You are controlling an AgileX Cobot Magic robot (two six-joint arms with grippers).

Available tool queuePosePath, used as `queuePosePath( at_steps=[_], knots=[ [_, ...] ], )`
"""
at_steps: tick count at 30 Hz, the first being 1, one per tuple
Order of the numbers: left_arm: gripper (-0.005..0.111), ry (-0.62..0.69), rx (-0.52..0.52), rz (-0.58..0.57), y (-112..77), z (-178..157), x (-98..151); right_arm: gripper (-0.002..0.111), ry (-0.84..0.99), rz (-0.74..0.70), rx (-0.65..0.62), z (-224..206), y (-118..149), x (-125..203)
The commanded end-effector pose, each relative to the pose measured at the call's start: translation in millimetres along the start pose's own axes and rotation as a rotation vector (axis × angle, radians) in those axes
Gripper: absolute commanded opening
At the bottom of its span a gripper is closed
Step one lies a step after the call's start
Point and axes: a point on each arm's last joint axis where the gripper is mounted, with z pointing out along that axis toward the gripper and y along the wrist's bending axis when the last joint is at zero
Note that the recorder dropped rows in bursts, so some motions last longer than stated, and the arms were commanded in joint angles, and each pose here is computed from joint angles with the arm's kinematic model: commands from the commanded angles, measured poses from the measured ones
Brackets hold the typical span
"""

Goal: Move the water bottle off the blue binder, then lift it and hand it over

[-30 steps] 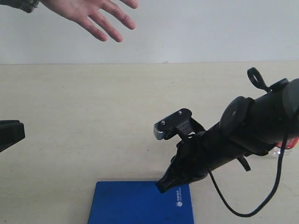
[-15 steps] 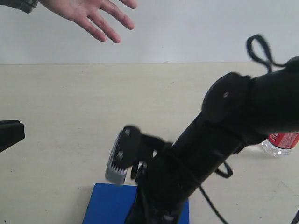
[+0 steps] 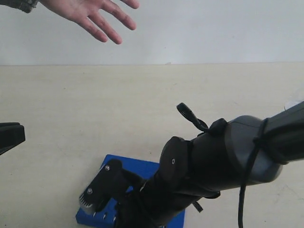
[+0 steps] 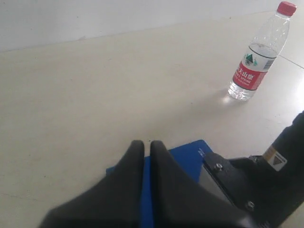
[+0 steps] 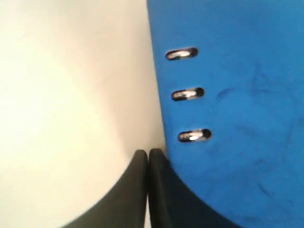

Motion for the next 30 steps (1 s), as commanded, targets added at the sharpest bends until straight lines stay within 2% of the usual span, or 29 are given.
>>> queuePosePath(
  at_steps=[1, 6, 9, 12, 15, 22, 24, 30],
  knots=[
    [0.004, -0.003, 0.003, 0.009, -1.1, -1, -1, 0.000, -0.072, 0.104, 0.132, 0, -14, -4],
    [0.004, -0.003, 0.003, 0.009, -1.1, -1, -1, 0.000, -0.143, 0.179, 0.206, -4, -20, -10],
    [0.004, -0.003, 0.003, 0.009, -1.1, -1, -1, 0.000, -0.217, 0.134, 0.241, -22, -19, -20],
    [0.004, -0.003, 0.003, 0.009, -1.1, -1, -1, 0.000, -0.363, 0.089, 0.346, -52, -22, -36],
    [0.004, -0.003, 0.003, 0.009, -1.1, -1, -1, 0.000, -0.451, 0.152, 0.467, -71, -46, -38],
    [0.004, -0.003, 0.003, 0.009, -1.1, -1, -1, 0.000, -0.359, 0.389, 0.550, -71, -122, -1],
    [0.004, -0.003, 0.003, 0.009, -1.1, -1, -1, 0.000, -0.349, 0.431, 0.571, -74, -136, 7],
    [0.004, 0.001, 0.004, -0.012, -0.7, 0, 0, 0.000, -0.223, 0.468, 0.493, -62, -157, 34]
  ],
)
